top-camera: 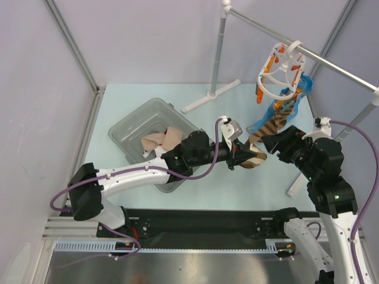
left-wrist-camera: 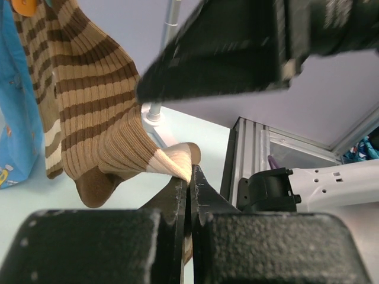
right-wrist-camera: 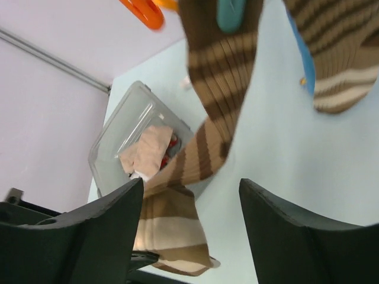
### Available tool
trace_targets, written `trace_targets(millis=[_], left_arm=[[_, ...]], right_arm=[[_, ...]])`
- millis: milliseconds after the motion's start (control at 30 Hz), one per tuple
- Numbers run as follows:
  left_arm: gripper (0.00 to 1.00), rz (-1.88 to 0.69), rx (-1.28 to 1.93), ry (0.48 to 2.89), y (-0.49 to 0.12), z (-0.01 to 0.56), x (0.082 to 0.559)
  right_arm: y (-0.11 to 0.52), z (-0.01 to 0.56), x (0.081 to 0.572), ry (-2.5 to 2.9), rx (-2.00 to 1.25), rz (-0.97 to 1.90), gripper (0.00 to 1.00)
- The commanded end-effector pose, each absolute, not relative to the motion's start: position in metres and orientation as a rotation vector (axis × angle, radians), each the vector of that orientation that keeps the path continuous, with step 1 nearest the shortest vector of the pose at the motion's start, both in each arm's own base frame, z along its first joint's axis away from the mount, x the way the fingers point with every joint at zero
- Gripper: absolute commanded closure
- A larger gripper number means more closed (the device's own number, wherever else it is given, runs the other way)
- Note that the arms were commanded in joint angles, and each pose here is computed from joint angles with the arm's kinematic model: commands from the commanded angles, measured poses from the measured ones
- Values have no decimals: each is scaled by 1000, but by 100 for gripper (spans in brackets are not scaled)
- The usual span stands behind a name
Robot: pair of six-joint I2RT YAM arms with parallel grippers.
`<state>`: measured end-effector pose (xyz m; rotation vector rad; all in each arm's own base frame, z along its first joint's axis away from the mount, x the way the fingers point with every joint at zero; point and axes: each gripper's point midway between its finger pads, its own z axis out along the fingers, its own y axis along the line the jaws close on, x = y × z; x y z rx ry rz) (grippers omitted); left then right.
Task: Remove the socks clipped to the hanger
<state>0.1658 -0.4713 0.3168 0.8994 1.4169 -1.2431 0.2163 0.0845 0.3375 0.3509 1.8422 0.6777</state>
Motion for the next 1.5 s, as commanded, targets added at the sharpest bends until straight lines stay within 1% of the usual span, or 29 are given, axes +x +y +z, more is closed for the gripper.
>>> trace_targets(millis=[0, 133, 233, 267, 333, 367, 433, 467, 500, 533, 567, 600, 667, 733, 800, 833, 900, 1000, 1067, 1100, 1133, 1200, 1233, 1300, 1333, 1467], left_arm=[[100, -1320, 892, 1322, -478, 347, 157], [100, -1330, 878, 1324, -475, 347, 156], [100, -1310, 859, 1333, -471, 346, 159], [100, -1297, 852, 1344, -470, 343, 161], [100, -1279, 826, 1352, -465, 344, 167], [100, -1278, 816, 1358, -463, 343, 170], [100, -1282, 787, 1377, -458, 343, 180], [99, -1281, 778, 1385, -456, 342, 184], [99, -1265, 757, 1393, -451, 342, 195], [99, -1253, 751, 1406, -449, 341, 200], [99, -1241, 741, 1413, -446, 341, 205], [99, -1227, 716, 1424, -441, 341, 215], [99, -1228, 701, 1430, -435, 343, 223], [98, -1226, 665, 1432, -425, 346, 235], [98, -1205, 641, 1449, -419, 344, 248], [97, -1205, 641, 1446, -419, 346, 251], [97, -1203, 634, 1452, -417, 344, 258], [97, -1206, 636, 1454, -417, 345, 261], [98, -1212, 647, 1450, -418, 346, 260], [98, -1221, 653, 1449, -419, 346, 258], [99, -1227, 656, 1451, -419, 344, 256], [100, -1233, 653, 1458, -419, 342, 256], [100, -1228, 649, 1464, -419, 340, 257], [100, -1221, 635, 1486, -417, 336, 261], [100, -1228, 631, 1494, -417, 336, 261], [100, -1267, 585, 1517, -407, 338, 273]], right_arm=[[99, 332, 214, 1822, 404, 822, 30], [105, 319, 229, 1813, 429, 864, 35], [111, 326, 240, 1768, 410, 905, 44], [113, 326, 244, 1761, 407, 913, 52], [119, 333, 256, 1732, 385, 933, 61], [120, 336, 260, 1724, 382, 932, 71], [126, 338, 276, 1716, 364, 920, 79], [128, 340, 283, 1708, 358, 908, 85], [132, 345, 289, 1694, 344, 909, 88], [140, 335, 301, 1732, 330, 898, 91], [144, 335, 306, 1738, 317, 897, 92], [148, 348, 312, 1709, 294, 900, 94], [160, 341, 329, 1742, 263, 870, 98], [165, 353, 342, 1723, 232, 842, 100], [169, 339, 361, 1777, 215, 776, 100], [169, 352, 367, 1757, 205, 769, 100], [173, 343, 382, 1792, 192, 737, 100], [177, 347, 391, 1797, 172, 733, 100], [177, 349, 390, 1797, 163, 729, 97], [176, 349, 387, 1800, 152, 720, 93], [174, 350, 385, 1803, 144, 713, 81], [170, 348, 378, 1819, 112, 687, 67], [166, 356, 371, 1799, 99, 681, 58], [161, 355, 361, 1810, 76, 690, 51], [151, 363, 355, 1793, 52, 706, 46], [122, 365, 343, 1773, 10, 759, 36]])
